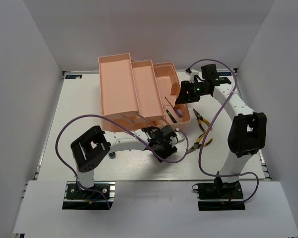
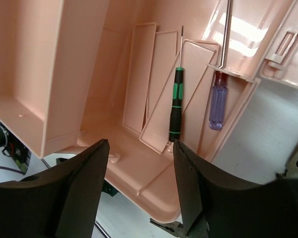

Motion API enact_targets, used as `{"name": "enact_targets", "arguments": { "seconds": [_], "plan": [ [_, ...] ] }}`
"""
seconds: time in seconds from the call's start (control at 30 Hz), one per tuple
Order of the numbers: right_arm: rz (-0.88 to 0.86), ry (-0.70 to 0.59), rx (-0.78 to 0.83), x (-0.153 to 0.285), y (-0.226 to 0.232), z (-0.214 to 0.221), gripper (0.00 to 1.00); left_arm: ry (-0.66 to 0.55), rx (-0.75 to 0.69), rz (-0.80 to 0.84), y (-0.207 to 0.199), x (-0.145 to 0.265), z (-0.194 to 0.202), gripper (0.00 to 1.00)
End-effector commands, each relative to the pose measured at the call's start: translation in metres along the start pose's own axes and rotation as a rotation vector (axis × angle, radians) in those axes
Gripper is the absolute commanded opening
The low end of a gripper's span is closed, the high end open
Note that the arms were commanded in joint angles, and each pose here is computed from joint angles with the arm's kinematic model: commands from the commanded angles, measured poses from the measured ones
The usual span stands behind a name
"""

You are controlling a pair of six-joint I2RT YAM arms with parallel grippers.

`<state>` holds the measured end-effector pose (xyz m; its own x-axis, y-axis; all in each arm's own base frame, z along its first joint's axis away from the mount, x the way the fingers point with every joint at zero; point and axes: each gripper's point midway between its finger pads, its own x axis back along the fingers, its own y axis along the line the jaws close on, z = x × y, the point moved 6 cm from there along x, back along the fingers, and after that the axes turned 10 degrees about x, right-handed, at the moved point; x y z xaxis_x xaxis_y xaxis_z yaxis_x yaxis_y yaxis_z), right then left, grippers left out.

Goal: Sort the tools into containers

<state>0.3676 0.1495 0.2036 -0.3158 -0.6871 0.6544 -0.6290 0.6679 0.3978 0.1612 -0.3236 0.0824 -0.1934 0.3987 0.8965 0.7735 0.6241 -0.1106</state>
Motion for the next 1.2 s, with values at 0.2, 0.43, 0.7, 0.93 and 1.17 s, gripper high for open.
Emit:
{"name": "enact_targets", "arguments": {
  "seconds": [0.2,0.43,0.7,0.93,1.17],
  "plan": [
    [0.001,-0.053,0.011,0.025,0.011,-0.005,0.61,-0.056,-0.047,-0.04,-0.004,-0.01,-0.024,0.4],
    [0.192,-0.034,0.052,0.043,-0.007,0.004,0.55,-0.224,-0.078,0.072,-0.027,0.049,-0.07,0.08],
    [0.553,0.024,-0.015,0.078,-0.063,0.036,0.0,-0.529,0.027,-0.024,-0.016,0.156,-0.131,0.03],
    [0.431,0.023,0.007,0.079,-0.057,0.052,0.0,-0.6,0.211,-0.423,0.044,0.172,-0.151,0.03],
    [0.087,-0.033,0.127,0.071,-0.013,0.056,0.18,-0.518,0.307,-0.643,0.094,0.154,-0.17,0.03]
  ]
}}
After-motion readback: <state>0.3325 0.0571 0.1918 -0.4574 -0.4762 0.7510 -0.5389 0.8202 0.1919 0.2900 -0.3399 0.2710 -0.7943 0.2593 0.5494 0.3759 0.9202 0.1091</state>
